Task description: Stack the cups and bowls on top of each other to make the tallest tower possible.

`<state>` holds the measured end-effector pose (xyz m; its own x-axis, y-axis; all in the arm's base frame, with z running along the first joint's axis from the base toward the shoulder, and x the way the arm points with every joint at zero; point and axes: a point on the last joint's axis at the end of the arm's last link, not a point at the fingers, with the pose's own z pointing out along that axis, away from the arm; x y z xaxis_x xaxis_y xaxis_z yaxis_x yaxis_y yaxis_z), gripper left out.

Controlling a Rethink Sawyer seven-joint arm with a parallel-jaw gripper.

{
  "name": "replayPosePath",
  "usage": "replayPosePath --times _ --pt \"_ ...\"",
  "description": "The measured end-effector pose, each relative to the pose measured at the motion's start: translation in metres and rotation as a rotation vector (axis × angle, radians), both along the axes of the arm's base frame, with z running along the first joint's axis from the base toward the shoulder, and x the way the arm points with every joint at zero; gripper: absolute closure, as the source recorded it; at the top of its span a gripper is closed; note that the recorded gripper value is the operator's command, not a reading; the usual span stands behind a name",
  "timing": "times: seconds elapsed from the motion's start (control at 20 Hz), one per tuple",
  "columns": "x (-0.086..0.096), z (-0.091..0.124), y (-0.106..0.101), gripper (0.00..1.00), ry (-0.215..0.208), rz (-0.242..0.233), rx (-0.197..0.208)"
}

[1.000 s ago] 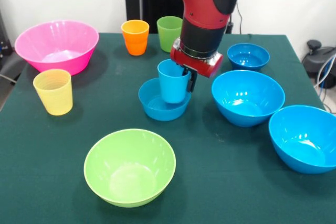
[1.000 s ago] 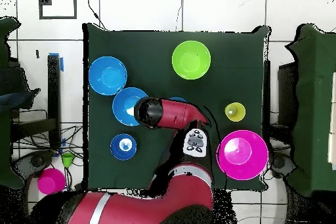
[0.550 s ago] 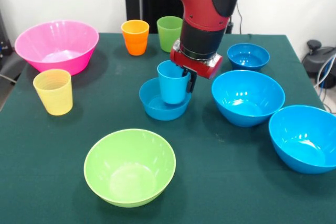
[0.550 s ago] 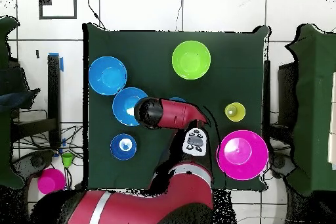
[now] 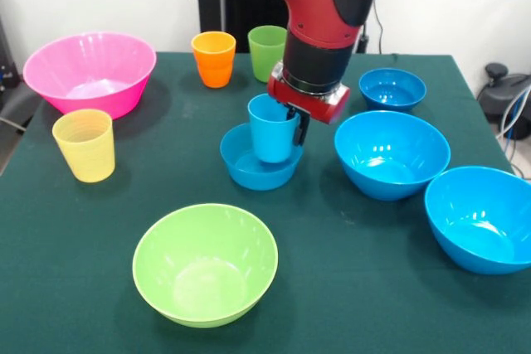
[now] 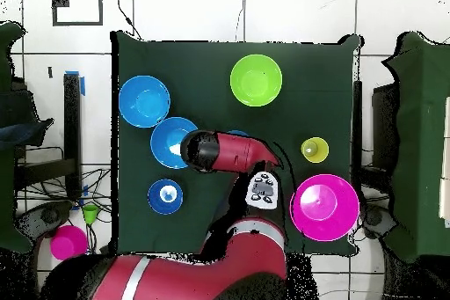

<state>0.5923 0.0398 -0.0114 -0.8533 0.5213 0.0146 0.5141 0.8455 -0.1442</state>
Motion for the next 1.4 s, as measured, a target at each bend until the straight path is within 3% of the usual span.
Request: replayPosePath --times 0.75,1.05,1.4 --pt "0.008 0.003 -0.012 1.00 -0.021 0.040 -0.024" --pt "0.017 -0.002 -0.013 1.00 -0.031 0.049 -0.029" --pt "0.015 -0.009 -0.012 1.00 -0.022 0.052 -0.029"
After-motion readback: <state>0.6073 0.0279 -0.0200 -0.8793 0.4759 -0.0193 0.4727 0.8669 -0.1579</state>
